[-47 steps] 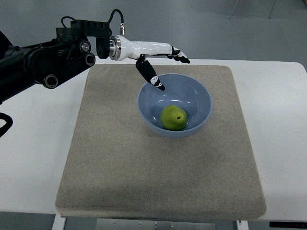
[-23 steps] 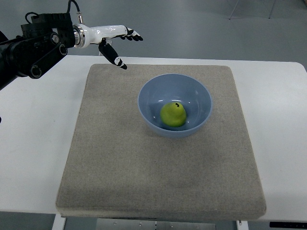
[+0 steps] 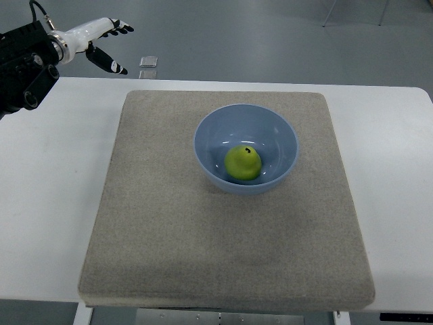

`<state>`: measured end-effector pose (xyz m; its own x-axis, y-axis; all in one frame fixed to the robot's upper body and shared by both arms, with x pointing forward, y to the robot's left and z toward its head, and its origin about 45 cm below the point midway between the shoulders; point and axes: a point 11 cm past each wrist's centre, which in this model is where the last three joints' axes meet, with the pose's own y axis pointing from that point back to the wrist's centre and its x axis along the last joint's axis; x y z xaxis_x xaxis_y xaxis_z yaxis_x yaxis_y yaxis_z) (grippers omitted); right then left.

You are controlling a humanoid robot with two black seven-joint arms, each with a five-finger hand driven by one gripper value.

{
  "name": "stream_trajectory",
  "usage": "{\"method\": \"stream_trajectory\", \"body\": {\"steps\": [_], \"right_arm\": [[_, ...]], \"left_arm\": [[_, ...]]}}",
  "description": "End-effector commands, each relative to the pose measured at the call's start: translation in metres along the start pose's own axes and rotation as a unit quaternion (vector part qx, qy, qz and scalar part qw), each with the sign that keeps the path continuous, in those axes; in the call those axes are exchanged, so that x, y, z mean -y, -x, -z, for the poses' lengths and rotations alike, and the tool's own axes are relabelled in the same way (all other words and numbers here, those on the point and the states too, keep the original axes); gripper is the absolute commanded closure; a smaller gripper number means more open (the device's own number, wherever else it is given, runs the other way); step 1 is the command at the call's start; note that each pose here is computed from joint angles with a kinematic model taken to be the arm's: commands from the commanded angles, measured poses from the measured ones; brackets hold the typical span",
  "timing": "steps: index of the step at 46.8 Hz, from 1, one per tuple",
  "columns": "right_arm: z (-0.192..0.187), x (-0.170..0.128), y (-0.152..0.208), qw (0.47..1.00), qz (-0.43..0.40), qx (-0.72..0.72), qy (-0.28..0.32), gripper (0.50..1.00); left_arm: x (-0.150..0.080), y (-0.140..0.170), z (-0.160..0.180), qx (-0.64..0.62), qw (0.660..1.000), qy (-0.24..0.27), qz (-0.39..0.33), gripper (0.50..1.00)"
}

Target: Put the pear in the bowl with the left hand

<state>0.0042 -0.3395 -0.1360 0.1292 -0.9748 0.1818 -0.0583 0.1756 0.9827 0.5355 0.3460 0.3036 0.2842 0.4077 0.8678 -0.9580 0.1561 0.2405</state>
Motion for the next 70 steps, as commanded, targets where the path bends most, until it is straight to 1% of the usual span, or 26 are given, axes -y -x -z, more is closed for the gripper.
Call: {"method": "stream_trajectory", "body": {"steps": [1, 8, 13, 16, 20, 23, 26, 30, 35, 41, 51, 58, 61, 62, 63, 64, 70], "right_arm": [[0.000, 0.000, 0.000, 1.000, 0.000, 0.000, 0.000, 0.576], [0.000, 0.000, 0.000, 1.000, 0.000, 0.000, 0.000, 0.576], [0.000, 0.000, 0.000, 1.000, -0.001, 0.000, 0.000, 0.576], [0.000, 0.000, 0.000, 1.000, 0.000, 0.000, 0.000, 0.576], [0.000, 0.000, 0.000, 1.000, 0.000, 0.000, 0.000, 0.576], [0.000, 0.000, 0.000, 1.000, 0.000, 0.000, 0.000, 0.576], [0.000, 0.000, 0.000, 1.000, 0.000, 0.000, 0.000, 0.576], [0.000, 0.000, 0.000, 1.000, 0.000, 0.000, 0.000, 0.576], [0.000, 0.000, 0.000, 1.000, -0.001, 0.000, 0.000, 0.576], [0.000, 0.000, 0.000, 1.000, 0.000, 0.000, 0.000, 0.576], [0.000, 0.000, 0.000, 1.000, 0.000, 0.000, 0.000, 0.576], [0.000, 0.000, 0.000, 1.000, -0.001, 0.000, 0.000, 0.576], [0.000, 0.000, 0.000, 1.000, -0.001, 0.000, 0.000, 0.576], [0.000, 0.000, 0.000, 1.000, 0.000, 0.000, 0.000, 0.576], [0.000, 0.000, 0.000, 1.000, -0.001, 0.000, 0.000, 0.576], [0.000, 0.000, 0.000, 1.000, -0.001, 0.000, 0.000, 0.576], [0.000, 0.000, 0.000, 1.000, 0.000, 0.000, 0.000, 0.576]], "left_arm": [[-0.002, 0.001, 0.012, -0.041, 0.999, -0.014, -0.021, 0.589], [-0.003, 0.005, 0.020, -0.099, 0.992, -0.022, -0.073, 0.589], [0.000, 0.008, 0.014, -0.154, 0.982, -0.016, -0.110, 0.594], [-0.001, 0.006, 0.015, -0.207, 0.969, -0.017, -0.137, 0.594], [0.000, 0.008, 0.015, -0.304, 0.939, -0.014, -0.160, 0.594], [-0.001, 0.018, 0.021, -0.371, 0.915, -0.015, -0.160, 0.589], [-0.001, 0.030, 0.023, -0.416, 0.898, -0.009, -0.143, 0.594], [-0.002, 0.036, 0.024, -0.440, 0.888, -0.002, -0.138, 0.596], [-0.003, 0.043, 0.027, -0.451, 0.883, -0.002, -0.132, 0.596], [-0.003, 0.045, 0.028, -0.479, 0.868, 0.010, -0.133, 0.596], [-0.001, 0.049, 0.018, -0.548, 0.827, 0.040, -0.120, 0.596], [-0.002, 0.046, 0.015, -0.585, 0.800, 0.065, -0.121, 0.594], [-0.001, 0.047, 0.013, -0.594, 0.792, 0.069, -0.120, 0.574], [-0.001, 0.046, 0.013, -0.594, 0.792, 0.070, -0.120, 0.553], [-0.001, 0.046, 0.013, -0.594, 0.792, 0.070, -0.121, 0.519], [-0.001, 0.046, 0.013, -0.594, 0.792, 0.070, -0.121, 0.508], [0.000, 0.045, 0.011, -0.594, 0.792, 0.071, -0.121, 0.508]]}}
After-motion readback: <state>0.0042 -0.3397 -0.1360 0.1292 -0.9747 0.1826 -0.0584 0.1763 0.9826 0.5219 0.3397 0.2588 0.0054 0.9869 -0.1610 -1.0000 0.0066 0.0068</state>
